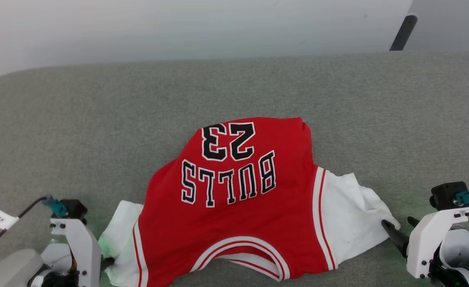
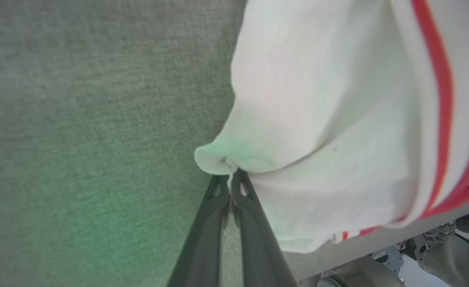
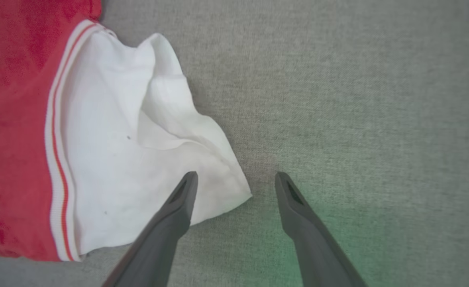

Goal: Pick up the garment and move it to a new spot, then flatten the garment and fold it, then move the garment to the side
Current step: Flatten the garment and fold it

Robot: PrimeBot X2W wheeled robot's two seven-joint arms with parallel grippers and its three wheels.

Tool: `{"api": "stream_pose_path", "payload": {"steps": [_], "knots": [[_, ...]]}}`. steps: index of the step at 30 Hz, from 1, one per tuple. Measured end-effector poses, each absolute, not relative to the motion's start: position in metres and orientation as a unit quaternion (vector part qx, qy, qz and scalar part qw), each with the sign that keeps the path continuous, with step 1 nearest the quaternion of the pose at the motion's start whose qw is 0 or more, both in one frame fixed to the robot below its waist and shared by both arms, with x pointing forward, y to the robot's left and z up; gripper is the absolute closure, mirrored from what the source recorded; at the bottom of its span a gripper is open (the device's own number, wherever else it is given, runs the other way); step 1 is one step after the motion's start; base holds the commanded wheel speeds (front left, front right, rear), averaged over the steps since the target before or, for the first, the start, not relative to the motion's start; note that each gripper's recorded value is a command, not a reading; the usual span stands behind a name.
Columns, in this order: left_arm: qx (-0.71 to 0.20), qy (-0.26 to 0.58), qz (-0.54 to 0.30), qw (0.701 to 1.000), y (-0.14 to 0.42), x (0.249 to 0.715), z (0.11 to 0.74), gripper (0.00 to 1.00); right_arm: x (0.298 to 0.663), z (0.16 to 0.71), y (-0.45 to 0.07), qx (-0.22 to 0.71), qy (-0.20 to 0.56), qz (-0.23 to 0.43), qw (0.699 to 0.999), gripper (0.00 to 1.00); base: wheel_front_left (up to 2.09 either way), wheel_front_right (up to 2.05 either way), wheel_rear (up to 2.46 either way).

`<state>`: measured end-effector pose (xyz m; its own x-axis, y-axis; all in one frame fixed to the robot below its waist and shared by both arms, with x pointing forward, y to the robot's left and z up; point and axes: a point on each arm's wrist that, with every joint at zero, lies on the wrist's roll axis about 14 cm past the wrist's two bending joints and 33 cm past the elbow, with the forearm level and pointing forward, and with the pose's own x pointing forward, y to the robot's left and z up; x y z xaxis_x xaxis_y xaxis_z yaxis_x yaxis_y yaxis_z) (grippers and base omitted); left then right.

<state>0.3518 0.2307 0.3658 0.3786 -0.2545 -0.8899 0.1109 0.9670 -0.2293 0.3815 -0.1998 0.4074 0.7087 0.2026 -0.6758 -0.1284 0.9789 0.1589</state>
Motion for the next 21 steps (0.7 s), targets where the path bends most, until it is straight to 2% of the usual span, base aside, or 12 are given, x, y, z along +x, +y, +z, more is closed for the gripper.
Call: {"api": "stream_pose_path", "payload": {"steps": [7,8,9,10,11,21], "knots": [[-0.073,0.544,-0.111,0.828,0.230,0.355,0.364,1.00,0.381,0.384,-0.193,0.051,0.421,0.100,0.900,0.00,0.00,0.00,0.00],[-0.074,0.544,-0.110,0.829,0.230,0.355,0.364,1.00,0.381,0.383,-0.193,0.053,0.425,0.101,0.898,0.32,0.00,0.00,0.00],[-0.075,0.543,-0.110,0.829,0.230,0.355,0.364,1.00,0.381,0.382,-0.193,0.050,0.429,0.103,0.896,0.32,0.00,0.00,0.00],[-0.076,0.543,-0.110,0.829,0.230,0.355,0.364,1.00,0.381,0.381,-0.193,0.047,0.431,0.104,0.895,0.86,0.00,0.00,0.00],[-0.076,0.543,-0.109,0.829,0.230,0.355,0.364,1.00,0.382,0.380,-0.192,0.048,0.433,0.104,0.894,1.00,0.00,0.00,0.00],[-0.071,0.541,-0.107,0.831,0.231,0.358,0.375,1.00,0.393,0.398,-0.180,0.086,0.427,0.124,0.891,1.00,0.00,0.00,0.00]]}}
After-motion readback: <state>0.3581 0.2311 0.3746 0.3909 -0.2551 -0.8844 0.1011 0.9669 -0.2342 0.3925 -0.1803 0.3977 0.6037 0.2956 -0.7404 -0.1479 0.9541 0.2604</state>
